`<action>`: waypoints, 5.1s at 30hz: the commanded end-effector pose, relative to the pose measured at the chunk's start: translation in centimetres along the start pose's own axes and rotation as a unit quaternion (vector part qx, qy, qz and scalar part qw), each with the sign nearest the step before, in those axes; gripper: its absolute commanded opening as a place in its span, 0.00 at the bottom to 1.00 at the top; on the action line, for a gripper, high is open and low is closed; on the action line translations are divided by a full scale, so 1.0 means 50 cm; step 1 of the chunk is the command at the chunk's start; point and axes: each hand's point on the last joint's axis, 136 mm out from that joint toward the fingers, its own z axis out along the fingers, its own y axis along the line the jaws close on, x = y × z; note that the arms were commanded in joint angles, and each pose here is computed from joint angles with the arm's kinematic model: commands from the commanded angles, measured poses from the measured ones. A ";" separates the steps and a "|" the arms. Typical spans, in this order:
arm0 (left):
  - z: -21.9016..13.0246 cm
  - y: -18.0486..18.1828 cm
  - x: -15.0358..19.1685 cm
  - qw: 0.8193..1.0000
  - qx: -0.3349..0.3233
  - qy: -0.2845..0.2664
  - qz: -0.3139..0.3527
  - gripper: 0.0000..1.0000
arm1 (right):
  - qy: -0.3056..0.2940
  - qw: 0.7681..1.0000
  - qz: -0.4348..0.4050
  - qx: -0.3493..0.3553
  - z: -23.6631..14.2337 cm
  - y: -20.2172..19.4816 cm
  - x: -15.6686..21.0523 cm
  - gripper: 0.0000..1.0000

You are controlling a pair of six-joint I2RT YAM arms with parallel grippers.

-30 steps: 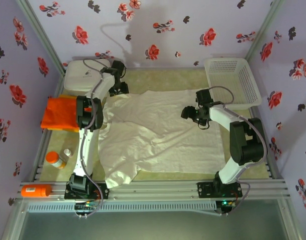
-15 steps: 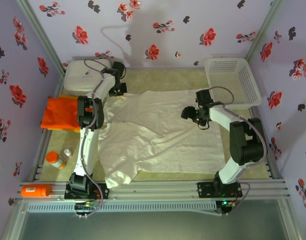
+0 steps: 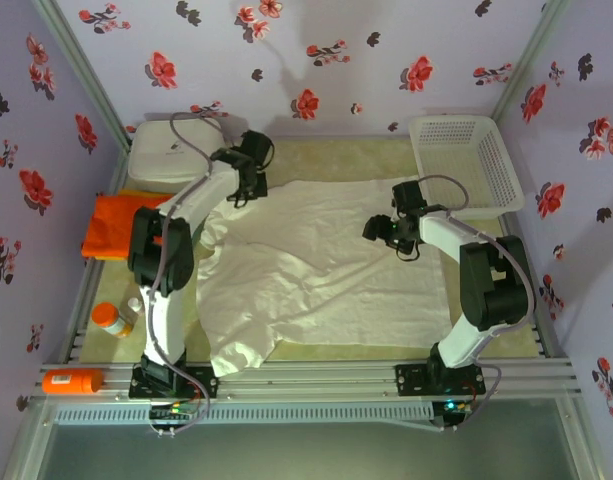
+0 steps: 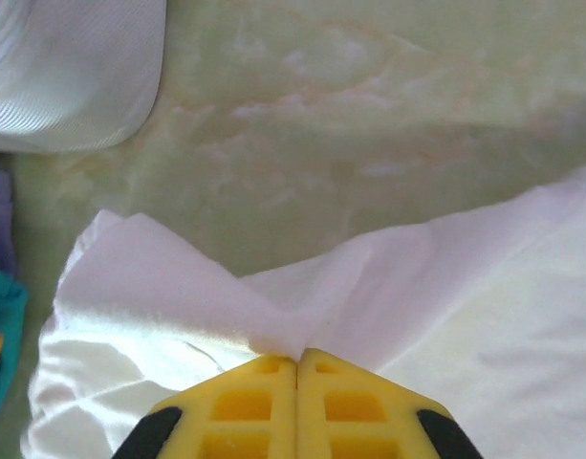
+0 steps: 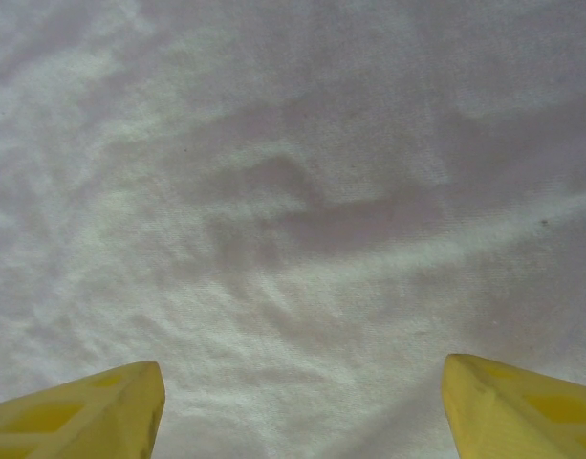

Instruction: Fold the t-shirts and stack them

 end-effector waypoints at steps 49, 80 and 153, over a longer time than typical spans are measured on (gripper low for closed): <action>-0.044 0.109 0.304 0.999 0.020 0.043 -0.004 0.20 | 0.026 1.000 0.012 0.000 0.039 -0.018 0.036 0.75; -0.029 -0.053 0.242 0.923 0.279 0.073 -0.254 0.46 | 0.029 0.999 0.017 -0.008 0.036 -0.012 0.043 0.74; 0.098 0.104 -0.349 0.971 -0.107 -0.167 0.132 0.86 | 0.023 1.000 0.010 0.007 -0.031 -0.011 0.046 0.74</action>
